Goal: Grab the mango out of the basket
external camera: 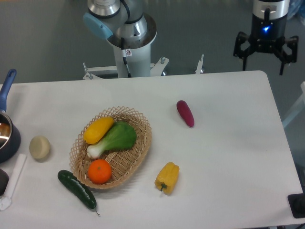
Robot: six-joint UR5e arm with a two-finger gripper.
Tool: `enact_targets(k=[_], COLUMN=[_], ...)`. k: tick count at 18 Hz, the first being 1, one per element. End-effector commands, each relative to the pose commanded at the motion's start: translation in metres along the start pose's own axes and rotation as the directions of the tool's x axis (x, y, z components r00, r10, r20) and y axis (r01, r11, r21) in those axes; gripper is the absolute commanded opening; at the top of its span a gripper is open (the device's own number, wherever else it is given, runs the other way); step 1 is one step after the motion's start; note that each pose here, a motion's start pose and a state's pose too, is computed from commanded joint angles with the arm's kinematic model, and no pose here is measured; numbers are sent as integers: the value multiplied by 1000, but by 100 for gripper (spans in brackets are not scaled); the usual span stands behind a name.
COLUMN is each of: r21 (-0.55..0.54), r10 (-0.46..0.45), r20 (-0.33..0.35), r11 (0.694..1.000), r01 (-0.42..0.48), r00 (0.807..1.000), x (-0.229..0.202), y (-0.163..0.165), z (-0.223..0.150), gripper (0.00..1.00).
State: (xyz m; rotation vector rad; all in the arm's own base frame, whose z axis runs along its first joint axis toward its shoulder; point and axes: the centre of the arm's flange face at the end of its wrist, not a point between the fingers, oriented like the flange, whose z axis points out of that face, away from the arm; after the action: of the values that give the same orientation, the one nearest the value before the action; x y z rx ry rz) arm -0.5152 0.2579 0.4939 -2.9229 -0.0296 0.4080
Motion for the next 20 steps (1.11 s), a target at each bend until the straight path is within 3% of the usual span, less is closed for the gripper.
enact_targets(k=[11, 16, 20], r21=[6, 41, 47], r10=[-17, -30, -32], r20=[-12, -59, -44], r11=[1000, 999, 998], r01=[17, 32, 34], r00=[1000, 998, 999], x=[6, 16, 24], y=[2, 6, 7], z=[3, 19, 24], gripper=[100, 100, 100])
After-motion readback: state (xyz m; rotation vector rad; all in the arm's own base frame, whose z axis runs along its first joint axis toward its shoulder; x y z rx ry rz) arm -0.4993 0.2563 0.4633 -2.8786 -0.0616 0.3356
